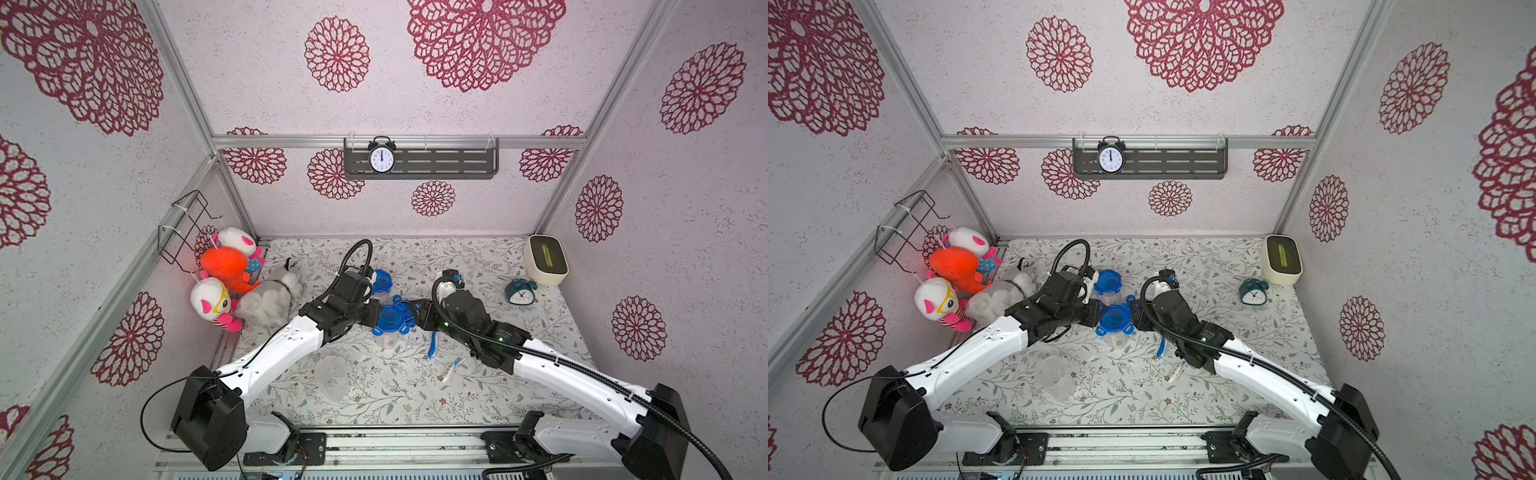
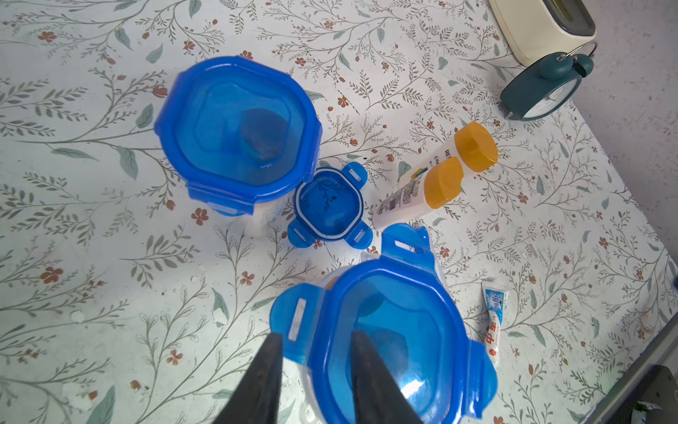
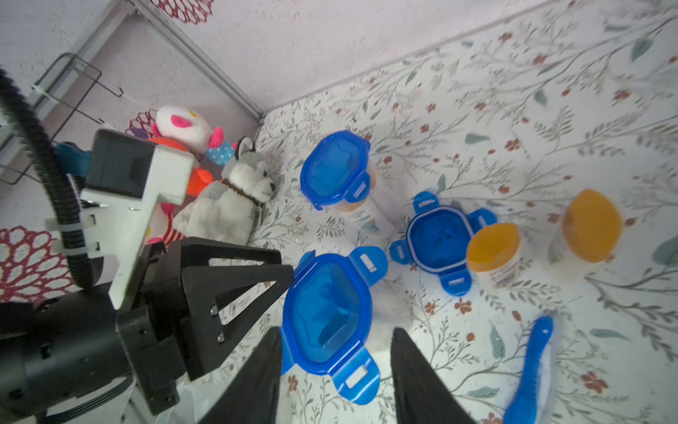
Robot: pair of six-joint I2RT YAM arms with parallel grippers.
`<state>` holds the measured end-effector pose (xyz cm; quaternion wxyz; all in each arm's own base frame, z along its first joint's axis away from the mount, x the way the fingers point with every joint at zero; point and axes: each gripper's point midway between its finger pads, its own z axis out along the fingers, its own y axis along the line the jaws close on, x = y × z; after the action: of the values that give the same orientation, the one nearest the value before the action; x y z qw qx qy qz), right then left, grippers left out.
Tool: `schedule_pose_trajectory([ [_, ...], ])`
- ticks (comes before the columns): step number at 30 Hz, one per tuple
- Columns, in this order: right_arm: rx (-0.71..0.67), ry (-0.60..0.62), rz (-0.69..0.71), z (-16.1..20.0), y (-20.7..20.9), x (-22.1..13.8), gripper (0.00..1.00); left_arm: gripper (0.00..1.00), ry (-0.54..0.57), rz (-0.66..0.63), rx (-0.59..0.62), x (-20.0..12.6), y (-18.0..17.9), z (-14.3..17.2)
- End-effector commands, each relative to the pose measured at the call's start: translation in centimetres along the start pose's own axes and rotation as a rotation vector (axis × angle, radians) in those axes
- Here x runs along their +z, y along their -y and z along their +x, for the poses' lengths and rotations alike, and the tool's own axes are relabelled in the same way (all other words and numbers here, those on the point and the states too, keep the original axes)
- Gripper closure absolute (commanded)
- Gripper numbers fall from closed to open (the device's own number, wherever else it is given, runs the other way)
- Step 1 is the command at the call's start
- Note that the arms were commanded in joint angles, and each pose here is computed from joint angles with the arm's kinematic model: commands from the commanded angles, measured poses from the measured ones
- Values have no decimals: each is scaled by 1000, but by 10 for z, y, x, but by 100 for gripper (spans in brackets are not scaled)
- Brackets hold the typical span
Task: Pack away toiletry kits
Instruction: Close the fastener on the container.
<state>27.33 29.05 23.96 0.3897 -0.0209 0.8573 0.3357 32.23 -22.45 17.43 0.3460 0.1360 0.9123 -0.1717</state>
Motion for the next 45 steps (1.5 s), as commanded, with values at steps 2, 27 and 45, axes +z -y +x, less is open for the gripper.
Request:
schedule_pose_trajectory([
  [2, -77, -188, -34, 29, -6, 4, 63, 65, 43, -1, 19, -7, 0, -6],
  [27, -149, -528, 49, 80, 25, 27, 100, 55, 54, 129, 36, -6, 22, -9],
  [45, -215, -436, 61, 50, 25, -7, 81, 53, 67, 126, 33, -11, 17, -10],
])
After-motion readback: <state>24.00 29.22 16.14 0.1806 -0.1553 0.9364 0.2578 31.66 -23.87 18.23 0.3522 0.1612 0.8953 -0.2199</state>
